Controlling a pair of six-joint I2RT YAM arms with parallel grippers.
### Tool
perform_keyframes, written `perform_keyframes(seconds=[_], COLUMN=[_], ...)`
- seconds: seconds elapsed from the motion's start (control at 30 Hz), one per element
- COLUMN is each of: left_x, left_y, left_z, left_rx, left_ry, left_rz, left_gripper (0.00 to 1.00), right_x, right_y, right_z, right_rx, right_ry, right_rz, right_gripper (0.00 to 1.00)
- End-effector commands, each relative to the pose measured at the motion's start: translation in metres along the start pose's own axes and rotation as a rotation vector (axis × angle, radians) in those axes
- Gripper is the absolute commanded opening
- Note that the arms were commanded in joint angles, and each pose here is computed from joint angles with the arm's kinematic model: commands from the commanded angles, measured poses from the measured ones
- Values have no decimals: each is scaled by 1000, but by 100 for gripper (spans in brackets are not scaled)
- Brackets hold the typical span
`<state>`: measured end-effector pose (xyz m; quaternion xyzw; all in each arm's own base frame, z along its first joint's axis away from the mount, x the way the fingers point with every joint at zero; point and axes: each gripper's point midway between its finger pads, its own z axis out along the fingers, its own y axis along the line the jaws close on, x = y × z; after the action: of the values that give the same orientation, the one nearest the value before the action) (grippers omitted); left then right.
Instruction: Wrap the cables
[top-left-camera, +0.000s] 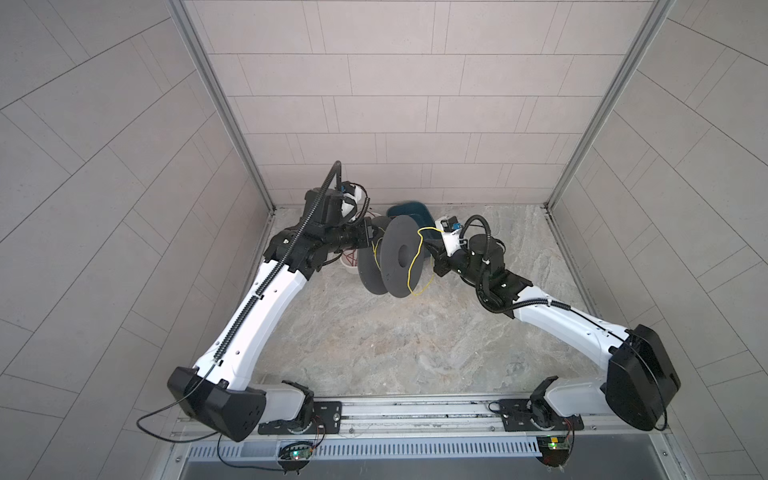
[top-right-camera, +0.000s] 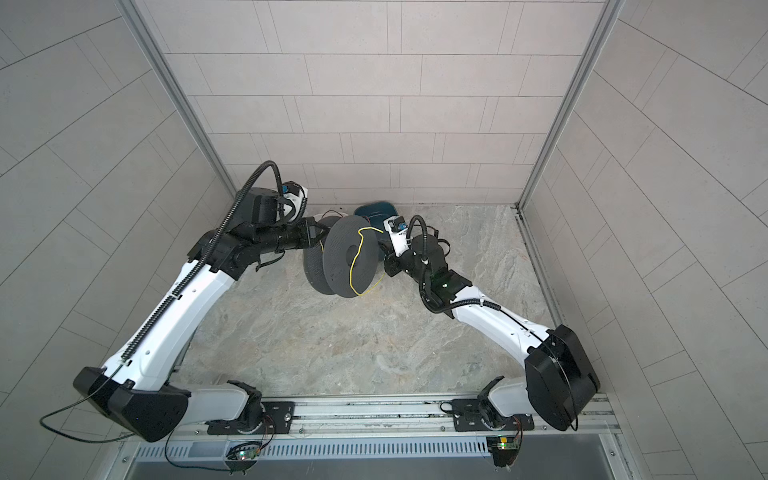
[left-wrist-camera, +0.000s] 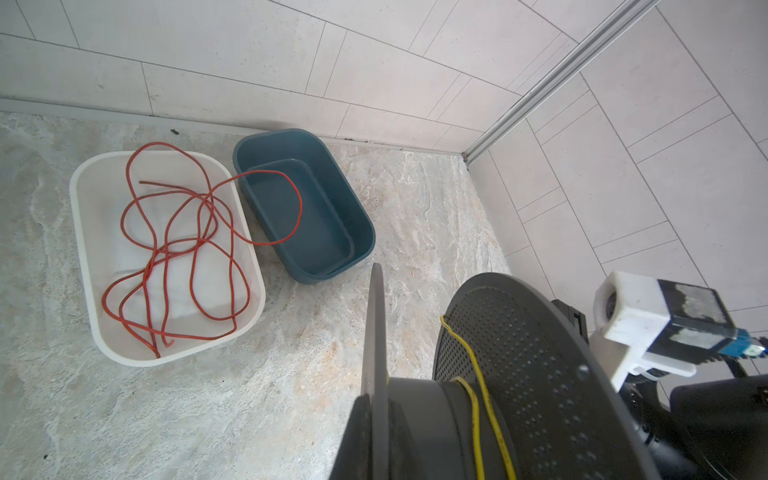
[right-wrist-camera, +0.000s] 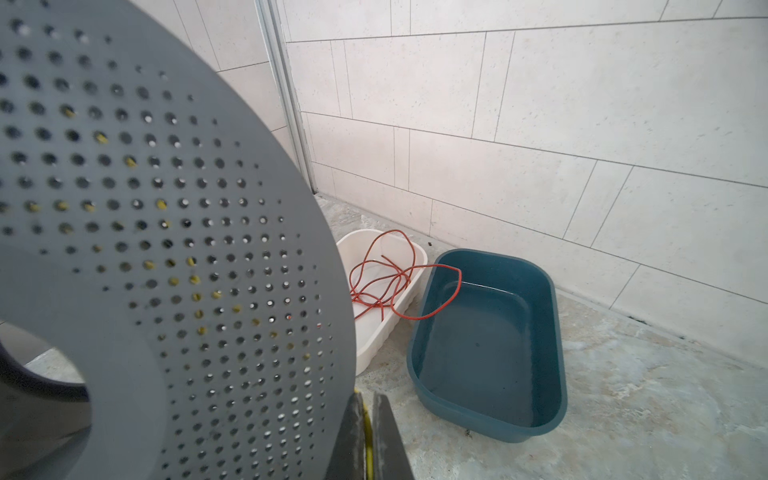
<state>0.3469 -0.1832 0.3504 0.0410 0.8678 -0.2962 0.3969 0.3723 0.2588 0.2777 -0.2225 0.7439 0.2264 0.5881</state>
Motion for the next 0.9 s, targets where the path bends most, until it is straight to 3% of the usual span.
perform_keyframes(seconds=[0.0,0.37,0.87], left_x=[-70,-64,-66], left_y=[-27,-21,-21], left_z=[-35,-36,-36], left_rx=[85,57,52], left_ry=[-285,-273,-270], left_rz=[52,100,100], left_gripper=[0,0,0], right_x=[11,-5,-11], right_y=[1,-5,0], right_z=[-2,0,-8], right_rx=[10,24,4], right_ry=[72,45,47], right_rz=[-27,-33,-47], right_gripper=[0,16,24])
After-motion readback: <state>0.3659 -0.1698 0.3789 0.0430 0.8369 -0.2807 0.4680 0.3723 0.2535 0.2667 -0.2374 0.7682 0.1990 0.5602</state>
